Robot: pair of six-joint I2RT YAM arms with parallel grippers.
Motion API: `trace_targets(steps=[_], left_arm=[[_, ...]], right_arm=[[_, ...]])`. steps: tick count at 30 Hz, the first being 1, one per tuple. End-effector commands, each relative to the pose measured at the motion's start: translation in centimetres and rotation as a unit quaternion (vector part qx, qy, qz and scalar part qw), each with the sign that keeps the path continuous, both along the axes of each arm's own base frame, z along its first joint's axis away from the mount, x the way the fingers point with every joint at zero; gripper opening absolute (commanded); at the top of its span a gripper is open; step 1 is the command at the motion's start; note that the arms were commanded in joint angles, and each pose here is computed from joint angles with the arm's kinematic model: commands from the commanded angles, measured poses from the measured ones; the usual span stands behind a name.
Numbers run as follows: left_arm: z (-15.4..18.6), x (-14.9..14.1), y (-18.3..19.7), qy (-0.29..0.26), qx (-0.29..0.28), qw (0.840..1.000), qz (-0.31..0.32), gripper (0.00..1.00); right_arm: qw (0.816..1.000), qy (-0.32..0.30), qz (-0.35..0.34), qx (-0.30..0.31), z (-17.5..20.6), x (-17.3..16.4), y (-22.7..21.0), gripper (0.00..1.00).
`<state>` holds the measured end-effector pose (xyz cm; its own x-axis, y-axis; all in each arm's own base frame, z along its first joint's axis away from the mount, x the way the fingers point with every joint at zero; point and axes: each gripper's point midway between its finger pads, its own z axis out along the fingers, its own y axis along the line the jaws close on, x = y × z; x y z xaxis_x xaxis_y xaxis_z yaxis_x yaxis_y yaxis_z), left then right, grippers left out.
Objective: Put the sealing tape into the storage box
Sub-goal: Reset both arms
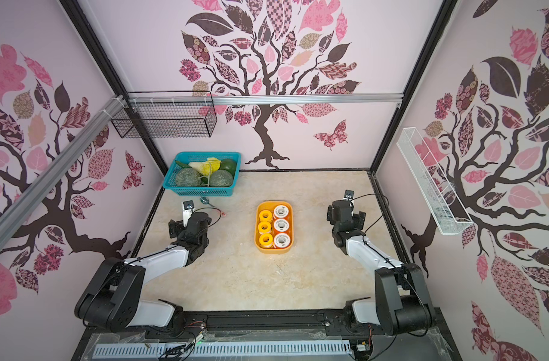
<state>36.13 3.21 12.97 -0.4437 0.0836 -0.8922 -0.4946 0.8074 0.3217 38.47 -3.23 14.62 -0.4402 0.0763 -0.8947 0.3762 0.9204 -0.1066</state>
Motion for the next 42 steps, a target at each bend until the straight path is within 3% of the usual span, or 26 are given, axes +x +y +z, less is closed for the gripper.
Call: trace_targets(steps=[1,5,14,17,21,27,42], left_arm=[[0.0,1.5,-1.1,-0.042,-0.038,0.996,-0.065,0.98],[0.3,2.4,-2.2,-0.065,-0.039,0.991,-0.114,0.98],[0.2,2.6,-3.1,-0.075,-0.044,0.980,-0.177,0.98],[0.3,2.3,-2.8,-0.111,-0.042,0.975,-0.186,0.98],[-0.2,2.4,-2.5,-0.103,-0.055,0.976,-0.185,0.98],[-0.5,2.7,-2.4,-0.098,-0.063,0.975,-0.190,0.98],[-0.4,2.8,-2.1,-0.101,-0.070,0.975,-0.187,0.98]], right_arm=[[0.996,-0.072,0.045,0.000,1.7,1.4,1.1,0.99],[0.992,-0.106,0.075,0.007,1.6,1.8,1.8,0.99],[0.986,-0.114,0.113,0.038,1.5,1.6,2.1,0.99],[0.981,-0.136,0.122,0.057,2.2,1.5,2.1,0.99],[0.971,-0.183,0.141,0.056,3.5,1.7,2.5,0.99],[0.979,-0.151,0.122,0.057,3.0,3.4,1.9,0.99],[0.984,-0.111,0.123,0.065,1.7,2.3,1.6,0.99]])
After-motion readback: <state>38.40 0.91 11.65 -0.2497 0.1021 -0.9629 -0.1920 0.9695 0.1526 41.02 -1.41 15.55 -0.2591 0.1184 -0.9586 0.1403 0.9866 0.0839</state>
